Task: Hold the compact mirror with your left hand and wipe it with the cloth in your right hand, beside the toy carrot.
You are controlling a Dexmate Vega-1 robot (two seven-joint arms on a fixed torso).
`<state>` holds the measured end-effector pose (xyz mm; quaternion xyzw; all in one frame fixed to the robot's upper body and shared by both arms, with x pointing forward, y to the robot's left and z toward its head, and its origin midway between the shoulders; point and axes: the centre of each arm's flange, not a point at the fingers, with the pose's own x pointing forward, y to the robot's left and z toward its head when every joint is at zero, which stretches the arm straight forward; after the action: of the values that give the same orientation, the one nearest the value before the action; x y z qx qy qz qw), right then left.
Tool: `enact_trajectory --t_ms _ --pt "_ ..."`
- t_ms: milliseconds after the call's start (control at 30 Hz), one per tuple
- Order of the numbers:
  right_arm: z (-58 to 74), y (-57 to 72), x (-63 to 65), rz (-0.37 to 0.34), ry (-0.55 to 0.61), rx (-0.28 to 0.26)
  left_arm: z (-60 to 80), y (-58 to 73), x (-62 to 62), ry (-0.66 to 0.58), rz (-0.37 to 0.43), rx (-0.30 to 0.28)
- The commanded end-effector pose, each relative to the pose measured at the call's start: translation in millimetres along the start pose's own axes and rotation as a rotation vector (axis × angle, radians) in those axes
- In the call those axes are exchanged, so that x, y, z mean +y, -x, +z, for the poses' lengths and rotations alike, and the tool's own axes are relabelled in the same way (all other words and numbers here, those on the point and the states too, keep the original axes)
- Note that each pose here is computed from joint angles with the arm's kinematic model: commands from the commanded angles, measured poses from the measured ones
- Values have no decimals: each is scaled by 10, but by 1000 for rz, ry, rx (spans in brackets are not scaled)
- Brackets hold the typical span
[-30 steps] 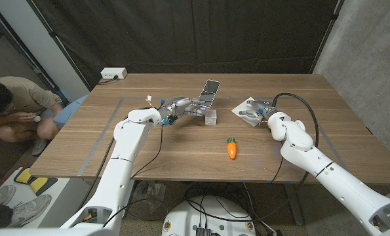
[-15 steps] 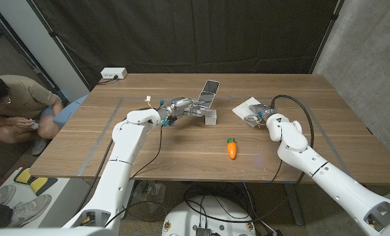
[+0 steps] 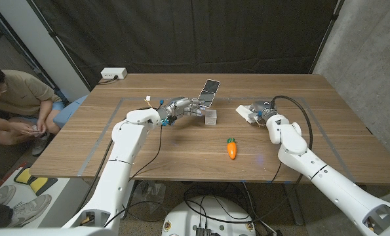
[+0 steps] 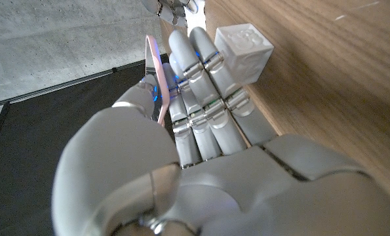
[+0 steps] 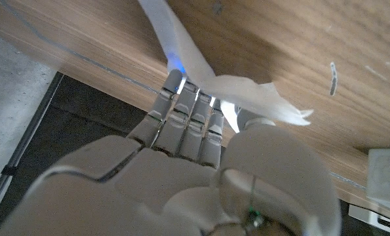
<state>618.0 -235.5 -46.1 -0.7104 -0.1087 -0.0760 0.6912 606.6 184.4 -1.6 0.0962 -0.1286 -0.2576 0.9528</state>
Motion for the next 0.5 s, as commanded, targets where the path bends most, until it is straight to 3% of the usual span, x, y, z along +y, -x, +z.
enact_trajectory --t_ms 33,233,500 --pt "-46 67 -15 -214 -67 -46 4 -50 23 -3 -2 8" --pt "-58 98 -24 -302 -89 -51 11 -78 42 -15 -3 21" --pt "-37 205 -65 -528 -131 -52 43 -118 72 -80 -21 79"
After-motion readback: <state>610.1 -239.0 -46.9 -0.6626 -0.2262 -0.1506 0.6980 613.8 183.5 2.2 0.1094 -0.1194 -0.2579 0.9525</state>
